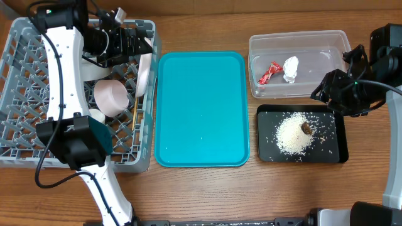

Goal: Sort waste into correct bins and load items into the dishwasher

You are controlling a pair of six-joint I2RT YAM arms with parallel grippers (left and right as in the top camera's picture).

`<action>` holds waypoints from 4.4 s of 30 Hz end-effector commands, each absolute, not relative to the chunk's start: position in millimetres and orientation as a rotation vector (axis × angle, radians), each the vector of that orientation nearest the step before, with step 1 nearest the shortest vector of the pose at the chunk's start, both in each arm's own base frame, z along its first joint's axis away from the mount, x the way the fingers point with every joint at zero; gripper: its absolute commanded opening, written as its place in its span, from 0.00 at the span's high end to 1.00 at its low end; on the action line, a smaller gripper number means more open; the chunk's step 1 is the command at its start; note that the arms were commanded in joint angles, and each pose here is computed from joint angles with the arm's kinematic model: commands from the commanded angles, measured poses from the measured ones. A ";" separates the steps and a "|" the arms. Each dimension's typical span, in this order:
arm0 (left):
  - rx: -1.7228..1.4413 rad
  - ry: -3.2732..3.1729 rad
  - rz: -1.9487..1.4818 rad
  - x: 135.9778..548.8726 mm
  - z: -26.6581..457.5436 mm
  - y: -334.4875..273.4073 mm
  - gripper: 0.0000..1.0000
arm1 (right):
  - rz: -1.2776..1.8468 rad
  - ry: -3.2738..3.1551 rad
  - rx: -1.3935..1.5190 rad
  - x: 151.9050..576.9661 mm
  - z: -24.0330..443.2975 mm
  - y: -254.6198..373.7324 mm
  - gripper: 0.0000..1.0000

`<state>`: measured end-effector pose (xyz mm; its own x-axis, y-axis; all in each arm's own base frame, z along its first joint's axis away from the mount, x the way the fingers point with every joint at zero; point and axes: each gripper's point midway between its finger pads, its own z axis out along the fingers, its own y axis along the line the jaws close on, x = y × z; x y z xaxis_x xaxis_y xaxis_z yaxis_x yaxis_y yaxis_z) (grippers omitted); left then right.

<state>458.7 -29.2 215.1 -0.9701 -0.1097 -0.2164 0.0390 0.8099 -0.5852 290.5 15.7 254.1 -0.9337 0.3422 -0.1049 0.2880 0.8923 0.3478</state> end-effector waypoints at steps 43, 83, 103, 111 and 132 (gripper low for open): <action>-0.416 3.169 -0.255 309.3 198.7 19.9 0.00 | 0.228 2.921 0.172 354.8 200.6 47.1 0.00; -0.171 2.326 -0.129 191.6 255.5 3.2 0.00 | 0.296 2.215 0.126 214.2 275.4 34.4 0.00; -0.170 2.326 -0.129 191.6 255.7 3.1 0.00 | 0.212 2.139 0.159 203.3 272.8 18.8 0.00; -0.170 2.326 -0.130 191.6 255.5 3.0 0.00 | 0.239 1.842 0.134 217.1 252.1 18.8 0.00; -0.171 2.329 -0.129 191.0 254.9 3.1 0.00 | 0.244 1.372 0.091 240.1 228.3 12.7 0.00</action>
<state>191.0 3.7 256.3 -0.6806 -0.1824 -0.7096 -0.0975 0.9824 -0.1590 237.6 16.7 238.5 0.1672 0.2274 -0.9594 -0.1353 0.9691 0.2061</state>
